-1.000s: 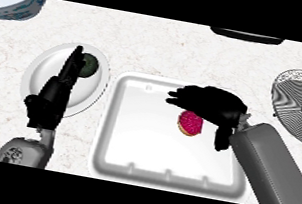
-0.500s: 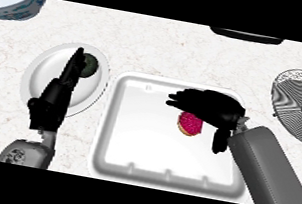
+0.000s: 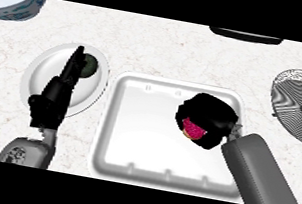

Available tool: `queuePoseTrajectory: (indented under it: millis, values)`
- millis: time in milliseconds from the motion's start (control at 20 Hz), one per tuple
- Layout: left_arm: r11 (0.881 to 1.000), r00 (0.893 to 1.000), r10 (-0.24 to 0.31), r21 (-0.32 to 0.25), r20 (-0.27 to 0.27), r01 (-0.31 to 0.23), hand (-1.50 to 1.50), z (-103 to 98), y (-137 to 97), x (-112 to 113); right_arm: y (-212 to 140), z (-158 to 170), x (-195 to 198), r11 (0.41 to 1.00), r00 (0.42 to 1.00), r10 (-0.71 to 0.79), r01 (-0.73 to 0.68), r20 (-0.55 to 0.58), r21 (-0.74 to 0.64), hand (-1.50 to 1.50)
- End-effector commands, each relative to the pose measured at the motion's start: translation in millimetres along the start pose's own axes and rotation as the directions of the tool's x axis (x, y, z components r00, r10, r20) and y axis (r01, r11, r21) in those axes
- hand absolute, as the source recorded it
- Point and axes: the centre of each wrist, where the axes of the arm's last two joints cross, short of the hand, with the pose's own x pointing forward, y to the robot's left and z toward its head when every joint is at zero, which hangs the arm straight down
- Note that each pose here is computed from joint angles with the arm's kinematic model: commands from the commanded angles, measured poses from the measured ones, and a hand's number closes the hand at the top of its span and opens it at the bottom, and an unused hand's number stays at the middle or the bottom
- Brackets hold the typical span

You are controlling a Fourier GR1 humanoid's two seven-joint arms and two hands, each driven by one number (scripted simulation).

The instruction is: Pick the cupcake from the tray and place it in the tiered basket

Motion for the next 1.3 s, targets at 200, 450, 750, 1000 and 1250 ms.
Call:
queuePoseTrajectory:
  millis: [200,450,750,1000,1250]
  values:
    - [0.995,1.000,-0.015,0.094,-0.023,0.017,0.00,7.6,19.0,-4.8,57.4,136.9,-49.2,0.968,0.797,0.166,-0.020,-0.581,0.251,1.50]
    - [0.998,1.000,-0.002,0.063,-0.019,0.004,0.00,10.8,13.0,3.1,69.7,180.4,-23.5,0.983,0.688,0.170,-0.071,-0.705,0.167,1.50]
    - [0.999,1.000,-0.005,0.031,-0.018,0.005,0.00,5.5,1.7,1.6,12.4,218.0,22.2,0.986,0.599,0.125,-0.166,-0.791,0.031,1.50]
    - [1.000,1.000,-0.009,0.029,-0.010,0.010,0.00,2.8,-0.3,12.0,-50.5,258.4,45.6,0.959,0.568,0.046,-0.257,-0.822,-0.124,1.50]
    - [1.000,1.000,0.007,0.025,-0.015,-0.007,0.00,7.3,10.9,-1.4,-104.1,287.9,81.7,0.925,0.559,-0.015,-0.306,-0.829,-0.224,1.50]
